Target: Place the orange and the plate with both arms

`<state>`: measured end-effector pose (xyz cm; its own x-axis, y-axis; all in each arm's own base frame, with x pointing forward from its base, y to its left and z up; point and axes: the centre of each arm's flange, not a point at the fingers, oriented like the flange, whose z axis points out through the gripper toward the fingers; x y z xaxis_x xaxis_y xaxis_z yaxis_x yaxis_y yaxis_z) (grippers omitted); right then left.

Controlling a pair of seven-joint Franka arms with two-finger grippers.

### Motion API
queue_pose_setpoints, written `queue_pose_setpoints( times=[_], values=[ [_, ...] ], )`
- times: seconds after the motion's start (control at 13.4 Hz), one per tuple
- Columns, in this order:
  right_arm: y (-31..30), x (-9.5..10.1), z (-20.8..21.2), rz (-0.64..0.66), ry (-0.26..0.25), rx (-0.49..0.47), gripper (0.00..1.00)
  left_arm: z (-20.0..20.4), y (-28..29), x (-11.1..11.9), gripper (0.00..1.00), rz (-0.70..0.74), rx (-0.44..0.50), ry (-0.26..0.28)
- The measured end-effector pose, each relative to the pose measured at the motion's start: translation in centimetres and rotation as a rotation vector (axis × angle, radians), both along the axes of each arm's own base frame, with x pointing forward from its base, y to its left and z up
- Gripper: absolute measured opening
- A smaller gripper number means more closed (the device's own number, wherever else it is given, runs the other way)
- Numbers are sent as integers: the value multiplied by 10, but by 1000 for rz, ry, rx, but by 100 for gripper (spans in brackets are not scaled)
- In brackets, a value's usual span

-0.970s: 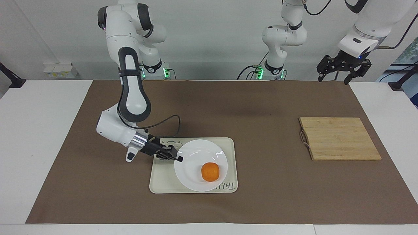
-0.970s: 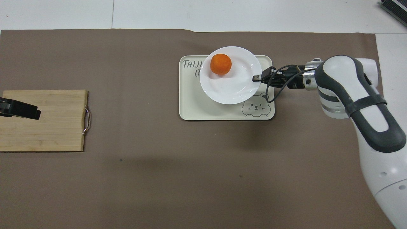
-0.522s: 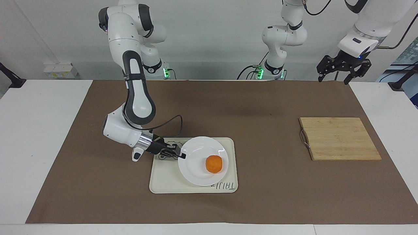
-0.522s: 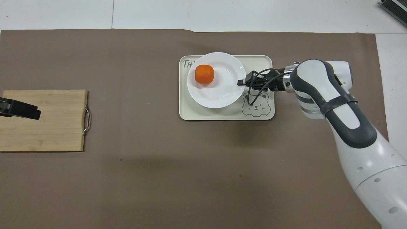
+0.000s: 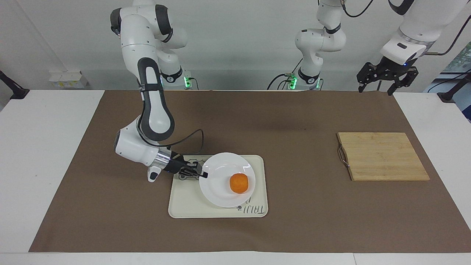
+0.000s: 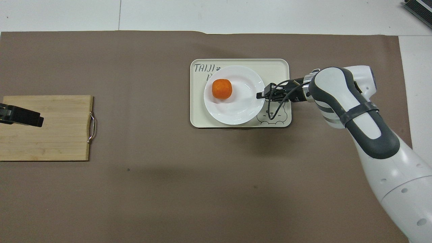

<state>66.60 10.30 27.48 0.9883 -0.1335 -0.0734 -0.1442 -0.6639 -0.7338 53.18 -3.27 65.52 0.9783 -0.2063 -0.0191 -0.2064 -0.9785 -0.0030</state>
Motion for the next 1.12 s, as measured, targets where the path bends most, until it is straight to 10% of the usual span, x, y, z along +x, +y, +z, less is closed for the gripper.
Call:
queue_pose_setpoints(
  times=[0.22, 0.9, 1.12],
  values=[
    [-2, -1, 0, 0, 1, -3, 6, 0, 0, 0, 100, 0, 0, 0],
    [-32, 4, 19, 120, -67, -209, 96, 0, 0, 0, 100, 0, 0, 0],
    [-38, 4, 43, 193, -115, -319, 100, 0, 0, 0, 100, -1, 0, 0]
  ],
)
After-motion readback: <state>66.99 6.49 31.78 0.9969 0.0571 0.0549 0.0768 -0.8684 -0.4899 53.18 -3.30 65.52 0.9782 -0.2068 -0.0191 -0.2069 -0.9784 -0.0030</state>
